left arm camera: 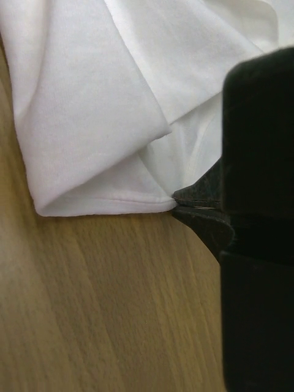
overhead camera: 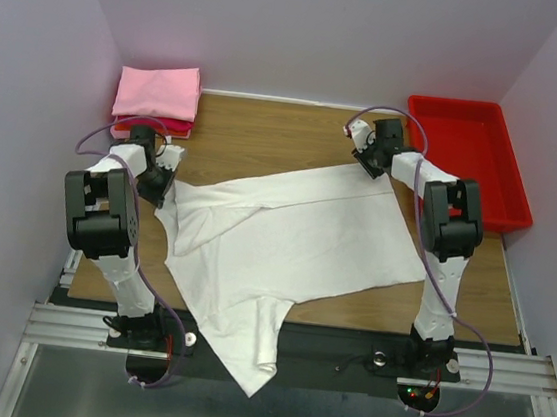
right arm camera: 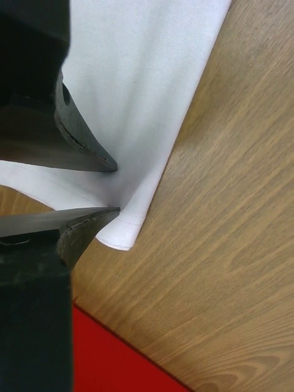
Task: Fold and stack the t-shirts
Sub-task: Fold the tshirt
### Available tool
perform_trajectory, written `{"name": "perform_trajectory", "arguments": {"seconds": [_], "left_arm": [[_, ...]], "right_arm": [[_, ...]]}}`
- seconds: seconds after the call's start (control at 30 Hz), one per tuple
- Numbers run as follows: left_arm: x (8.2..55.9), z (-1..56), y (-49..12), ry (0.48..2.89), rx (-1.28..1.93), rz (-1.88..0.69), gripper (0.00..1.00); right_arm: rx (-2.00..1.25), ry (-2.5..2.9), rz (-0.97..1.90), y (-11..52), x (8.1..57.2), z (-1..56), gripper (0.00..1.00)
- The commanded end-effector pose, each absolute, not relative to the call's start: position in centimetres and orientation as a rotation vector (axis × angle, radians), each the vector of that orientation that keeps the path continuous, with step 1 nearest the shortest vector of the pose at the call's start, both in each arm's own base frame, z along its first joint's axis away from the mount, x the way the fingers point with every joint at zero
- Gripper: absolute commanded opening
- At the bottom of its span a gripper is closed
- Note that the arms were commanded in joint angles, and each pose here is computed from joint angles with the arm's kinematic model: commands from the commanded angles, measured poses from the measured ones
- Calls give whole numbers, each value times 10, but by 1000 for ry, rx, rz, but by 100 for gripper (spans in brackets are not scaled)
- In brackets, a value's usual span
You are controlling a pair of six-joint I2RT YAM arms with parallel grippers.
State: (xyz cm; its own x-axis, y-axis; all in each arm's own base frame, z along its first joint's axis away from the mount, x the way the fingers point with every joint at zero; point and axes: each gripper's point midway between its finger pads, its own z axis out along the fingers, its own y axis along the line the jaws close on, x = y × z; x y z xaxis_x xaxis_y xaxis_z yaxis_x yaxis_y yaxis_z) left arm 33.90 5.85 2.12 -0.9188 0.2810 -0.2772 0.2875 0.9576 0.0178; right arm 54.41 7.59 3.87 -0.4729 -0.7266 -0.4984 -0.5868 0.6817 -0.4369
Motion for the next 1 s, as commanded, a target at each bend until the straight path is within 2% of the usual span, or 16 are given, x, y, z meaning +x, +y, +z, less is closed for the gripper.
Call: {"name": "perform_trajectory", "arguments": {"seconds": [0.0, 0.3, 0.67, 0.73, 0.77, 0.8, 0.83, 0.9, 0.93, 0.97], "left_arm": [[344, 11, 105, 2876, 410, 155, 0], [343, 10, 120, 2878, 394, 185, 0], [428, 24, 110, 2754, 379, 35, 0], [432, 29, 107, 2748, 401, 4, 7], [438, 37, 104, 2719, 411, -28, 12], [440, 42, 103, 2706, 410, -32, 23], [441, 48, 101, 2689, 412, -38, 27], [443, 76, 89, 2602, 425, -108, 42], [443, 87, 81, 2570, 418, -157, 43], [440, 106, 75, 2528, 434, -174, 49]], "right_arm": [[-1017, 2308, -332, 60, 537, 9, 35], [-1000, 2308, -328, 61, 539, 10, 36], [-922, 2335, -465, 44, 554, 7, 36], [-914, 2332, -477, 43, 555, 10, 37], [-908, 2322, -472, 43, 555, 16, 38], [-911, 2321, -461, 45, 553, 18, 40], [-901, 2314, -424, 50, 553, 22, 42], [-871, 2294, -377, 56, 550, 38, 46], [-873, 2282, -341, 62, 549, 41, 47], [-867, 2259, -329, 66, 550, 54, 49]]}}
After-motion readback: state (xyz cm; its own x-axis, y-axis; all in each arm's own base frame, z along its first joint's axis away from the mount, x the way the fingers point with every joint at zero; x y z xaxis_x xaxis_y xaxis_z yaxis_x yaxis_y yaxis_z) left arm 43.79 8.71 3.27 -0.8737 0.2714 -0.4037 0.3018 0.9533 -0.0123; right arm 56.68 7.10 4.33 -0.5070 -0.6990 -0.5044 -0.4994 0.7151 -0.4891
